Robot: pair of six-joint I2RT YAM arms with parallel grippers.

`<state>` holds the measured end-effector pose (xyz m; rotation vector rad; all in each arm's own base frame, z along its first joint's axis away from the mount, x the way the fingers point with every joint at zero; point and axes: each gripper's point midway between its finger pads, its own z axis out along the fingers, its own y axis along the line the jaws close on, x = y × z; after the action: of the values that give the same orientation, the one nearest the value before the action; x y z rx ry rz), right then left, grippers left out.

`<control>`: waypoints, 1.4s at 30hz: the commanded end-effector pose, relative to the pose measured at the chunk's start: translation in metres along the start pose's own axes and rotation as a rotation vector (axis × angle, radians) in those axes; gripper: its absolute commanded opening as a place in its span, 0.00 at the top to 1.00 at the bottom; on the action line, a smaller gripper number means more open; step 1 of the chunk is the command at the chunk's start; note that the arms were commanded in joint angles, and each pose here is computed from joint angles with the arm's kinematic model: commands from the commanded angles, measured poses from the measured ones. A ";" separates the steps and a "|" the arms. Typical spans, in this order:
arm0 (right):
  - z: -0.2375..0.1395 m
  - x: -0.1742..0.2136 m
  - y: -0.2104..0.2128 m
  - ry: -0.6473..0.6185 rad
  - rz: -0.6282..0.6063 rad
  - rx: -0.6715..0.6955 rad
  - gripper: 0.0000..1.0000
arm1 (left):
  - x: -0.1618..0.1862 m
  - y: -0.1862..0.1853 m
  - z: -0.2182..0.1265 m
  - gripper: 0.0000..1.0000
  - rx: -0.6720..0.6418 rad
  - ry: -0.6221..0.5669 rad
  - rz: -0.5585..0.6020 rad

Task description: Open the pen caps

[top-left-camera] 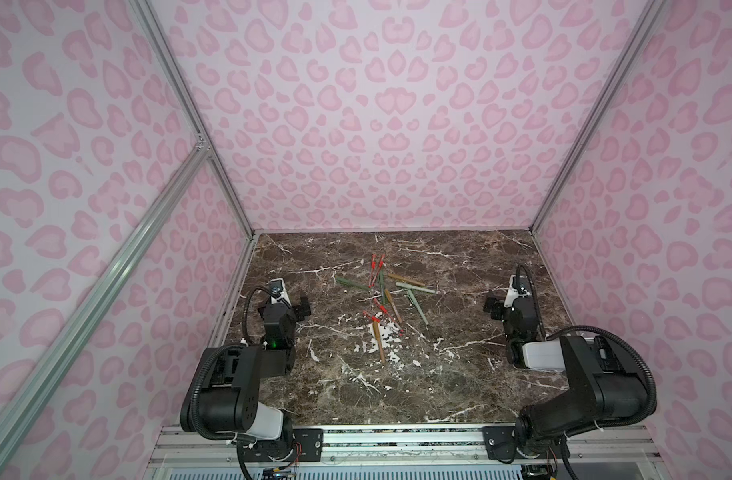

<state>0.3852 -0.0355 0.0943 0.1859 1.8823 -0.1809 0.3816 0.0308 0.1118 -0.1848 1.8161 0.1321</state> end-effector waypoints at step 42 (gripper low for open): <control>-0.022 -0.039 0.004 0.012 0.011 0.015 0.02 | -0.063 -0.023 -0.004 0.03 0.108 0.098 0.056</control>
<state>0.3833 -0.0267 0.1430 0.1756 1.8039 -0.1820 0.4029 0.0213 0.1892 -0.1325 1.7533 0.0934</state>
